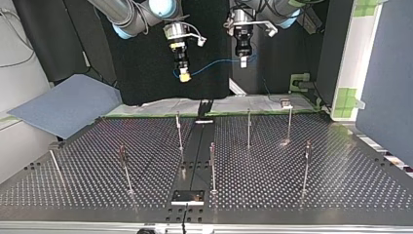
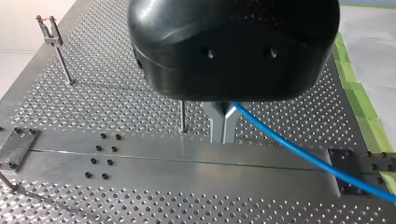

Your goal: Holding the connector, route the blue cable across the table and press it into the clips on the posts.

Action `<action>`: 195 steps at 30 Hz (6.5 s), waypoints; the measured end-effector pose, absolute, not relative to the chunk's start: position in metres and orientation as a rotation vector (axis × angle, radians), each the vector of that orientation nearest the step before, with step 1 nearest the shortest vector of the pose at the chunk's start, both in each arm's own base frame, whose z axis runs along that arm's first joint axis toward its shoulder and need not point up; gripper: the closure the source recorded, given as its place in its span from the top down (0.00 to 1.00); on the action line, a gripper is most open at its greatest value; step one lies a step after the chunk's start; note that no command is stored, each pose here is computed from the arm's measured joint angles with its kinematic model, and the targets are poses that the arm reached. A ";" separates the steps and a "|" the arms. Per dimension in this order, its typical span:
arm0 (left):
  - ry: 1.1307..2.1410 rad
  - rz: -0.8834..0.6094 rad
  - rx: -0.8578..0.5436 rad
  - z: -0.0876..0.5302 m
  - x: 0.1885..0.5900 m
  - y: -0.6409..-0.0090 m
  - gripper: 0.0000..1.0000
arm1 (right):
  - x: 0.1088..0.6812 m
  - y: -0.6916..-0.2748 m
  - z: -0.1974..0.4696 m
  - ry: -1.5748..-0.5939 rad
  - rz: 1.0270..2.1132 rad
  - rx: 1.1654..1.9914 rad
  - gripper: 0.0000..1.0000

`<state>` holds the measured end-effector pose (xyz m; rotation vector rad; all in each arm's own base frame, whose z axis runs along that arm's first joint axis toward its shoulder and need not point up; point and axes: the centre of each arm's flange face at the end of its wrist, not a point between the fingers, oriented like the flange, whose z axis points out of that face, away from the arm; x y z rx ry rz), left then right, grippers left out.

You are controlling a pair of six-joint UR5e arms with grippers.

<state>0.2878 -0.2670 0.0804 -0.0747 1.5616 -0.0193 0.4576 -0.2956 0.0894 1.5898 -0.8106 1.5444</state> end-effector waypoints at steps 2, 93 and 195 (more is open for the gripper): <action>1.562 -0.019 -0.075 0.080 0.288 -0.267 0.00 | 0.458 -0.296 0.089 -0.811 1.544 1.590 0.00; 1.601 -0.002 -0.050 0.065 0.284 -0.265 0.00 | 0.451 -0.286 0.032 -0.836 1.425 1.732 0.00; 1.320 0.190 -0.478 0.323 0.351 -0.179 0.00 | 0.575 -0.298 0.315 -0.679 1.801 1.718 0.00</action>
